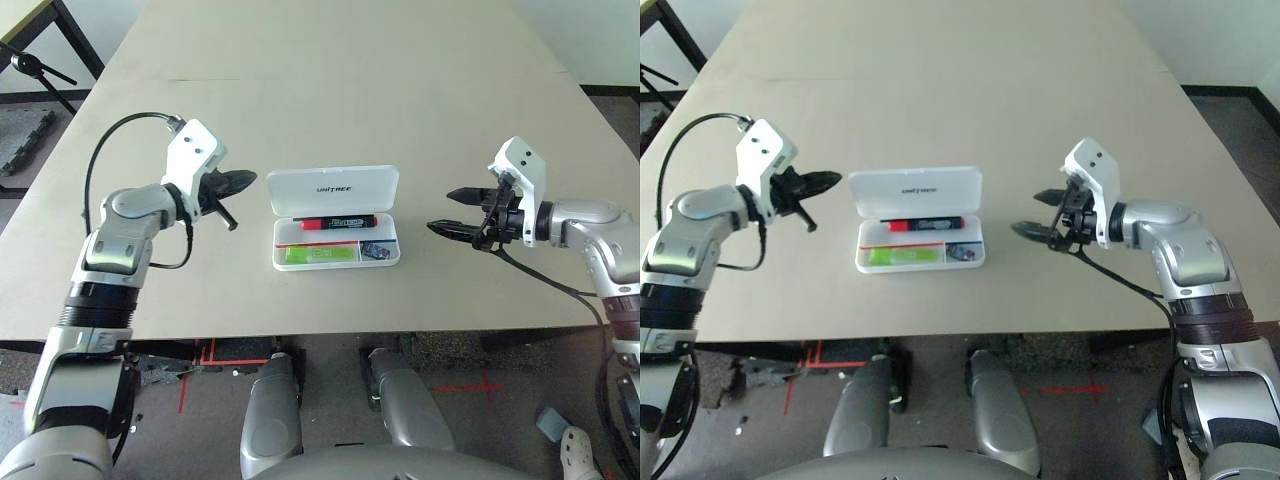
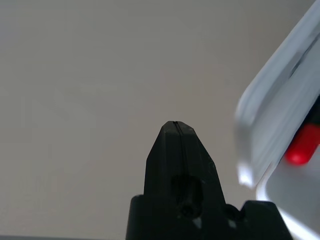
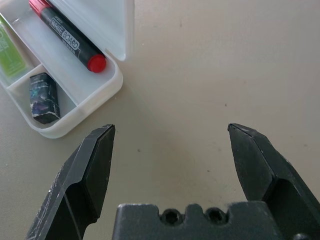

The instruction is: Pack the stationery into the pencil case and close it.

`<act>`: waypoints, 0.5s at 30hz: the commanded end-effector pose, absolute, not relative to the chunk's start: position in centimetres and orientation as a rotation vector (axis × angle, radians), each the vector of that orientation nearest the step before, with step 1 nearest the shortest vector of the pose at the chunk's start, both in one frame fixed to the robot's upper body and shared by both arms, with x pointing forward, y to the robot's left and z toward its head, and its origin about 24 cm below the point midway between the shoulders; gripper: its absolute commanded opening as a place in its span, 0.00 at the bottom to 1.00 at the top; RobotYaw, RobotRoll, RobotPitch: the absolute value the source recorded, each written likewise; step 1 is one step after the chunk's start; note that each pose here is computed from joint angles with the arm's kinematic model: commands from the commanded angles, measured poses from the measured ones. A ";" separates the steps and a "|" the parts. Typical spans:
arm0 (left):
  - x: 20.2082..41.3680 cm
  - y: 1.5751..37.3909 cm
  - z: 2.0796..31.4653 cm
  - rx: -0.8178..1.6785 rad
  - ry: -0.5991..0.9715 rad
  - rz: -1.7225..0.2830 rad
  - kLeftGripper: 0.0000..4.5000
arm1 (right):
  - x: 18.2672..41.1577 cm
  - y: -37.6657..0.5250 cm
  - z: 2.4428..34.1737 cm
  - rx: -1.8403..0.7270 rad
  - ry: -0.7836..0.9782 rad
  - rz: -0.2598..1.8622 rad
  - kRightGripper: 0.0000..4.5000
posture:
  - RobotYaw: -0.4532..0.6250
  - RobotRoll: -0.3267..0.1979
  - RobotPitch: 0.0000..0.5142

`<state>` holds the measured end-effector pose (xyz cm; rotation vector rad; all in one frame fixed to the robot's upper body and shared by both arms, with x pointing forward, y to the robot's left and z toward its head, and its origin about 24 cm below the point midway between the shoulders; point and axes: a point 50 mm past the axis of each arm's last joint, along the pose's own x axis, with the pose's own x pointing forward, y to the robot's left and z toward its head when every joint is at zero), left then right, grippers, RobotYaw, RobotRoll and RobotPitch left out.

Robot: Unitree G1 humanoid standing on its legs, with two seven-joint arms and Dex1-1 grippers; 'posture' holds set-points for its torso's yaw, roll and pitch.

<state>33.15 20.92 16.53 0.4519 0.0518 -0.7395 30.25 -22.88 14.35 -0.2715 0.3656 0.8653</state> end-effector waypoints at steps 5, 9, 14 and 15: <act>30.9 18.3 17.9 0.440 -0.032 -0.964 0.00 | 30.1 -23.4 14.4 -0.294 0.367 0.845 1.00 | 0.32 0.62 0.38; 29.1 16.5 17.8 0.408 -0.040 -1.069 0.00 | 30.1 -23.4 14.2 -0.299 0.375 0.842 1.00 | 0.33 0.62 0.39; 27.8 15.7 16.6 0.454 0.033 -1.135 0.00 | 30.2 -23.3 14.0 -0.301 0.379 0.843 1.00 | 0.34 0.62 0.40; 27.7 15.5 16.0 0.471 0.052 -1.144 0.00 | 30.3 -23.2 14.0 -0.302 0.379 0.843 1.00 | 0.34 0.62 0.40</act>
